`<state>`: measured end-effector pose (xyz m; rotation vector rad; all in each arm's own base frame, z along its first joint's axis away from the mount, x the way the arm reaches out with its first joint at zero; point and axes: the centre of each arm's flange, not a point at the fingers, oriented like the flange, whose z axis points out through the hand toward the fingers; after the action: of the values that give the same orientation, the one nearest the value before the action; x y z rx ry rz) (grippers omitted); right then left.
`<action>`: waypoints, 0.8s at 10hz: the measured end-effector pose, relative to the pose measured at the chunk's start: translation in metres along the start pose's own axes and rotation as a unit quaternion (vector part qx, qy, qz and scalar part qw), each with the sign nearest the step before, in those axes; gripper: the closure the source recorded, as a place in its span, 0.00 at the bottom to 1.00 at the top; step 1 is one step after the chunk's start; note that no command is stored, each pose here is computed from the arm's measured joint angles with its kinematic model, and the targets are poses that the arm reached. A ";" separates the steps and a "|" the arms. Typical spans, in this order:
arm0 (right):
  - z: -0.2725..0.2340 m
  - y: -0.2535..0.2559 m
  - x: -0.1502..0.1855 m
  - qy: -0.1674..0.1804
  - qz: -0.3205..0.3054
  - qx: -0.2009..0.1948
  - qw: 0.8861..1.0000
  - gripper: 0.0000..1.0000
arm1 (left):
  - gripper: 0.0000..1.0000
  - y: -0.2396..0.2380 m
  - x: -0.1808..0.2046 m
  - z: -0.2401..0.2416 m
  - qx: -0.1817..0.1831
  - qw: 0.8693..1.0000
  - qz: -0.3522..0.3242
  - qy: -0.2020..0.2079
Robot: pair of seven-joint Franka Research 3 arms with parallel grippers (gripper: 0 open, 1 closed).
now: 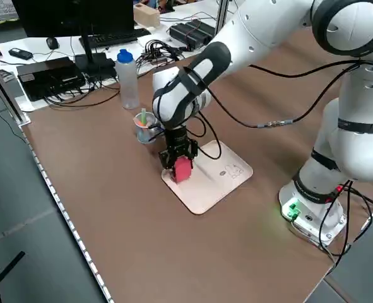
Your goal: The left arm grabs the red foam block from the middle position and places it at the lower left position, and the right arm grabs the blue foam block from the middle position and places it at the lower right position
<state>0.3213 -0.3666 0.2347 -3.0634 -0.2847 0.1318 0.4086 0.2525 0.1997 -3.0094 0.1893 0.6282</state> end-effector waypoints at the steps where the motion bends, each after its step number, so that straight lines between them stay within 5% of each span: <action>1: 0.000 0.000 0.000 0.000 -0.001 0.000 1.000 0.00 | 0.00 0.000 0.001 -0.002 0.001 1.000 0.002 0.000; 4: -0.025 0.007 0.021 0.000 -0.019 0.000 1.000 0.00 | 0.00 0.006 0.004 -0.044 0.017 1.000 0.009 -0.007; 8: -0.163 -0.001 0.121 -0.007 -0.062 -0.002 0.998 0.00 | 0.00 0.035 0.006 -0.220 -0.027 0.998 -0.035 0.041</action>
<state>0.4538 -0.3517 0.3868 -3.0389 -0.4735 0.1463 0.4963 0.1980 0.3975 -3.0798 0.0705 0.5135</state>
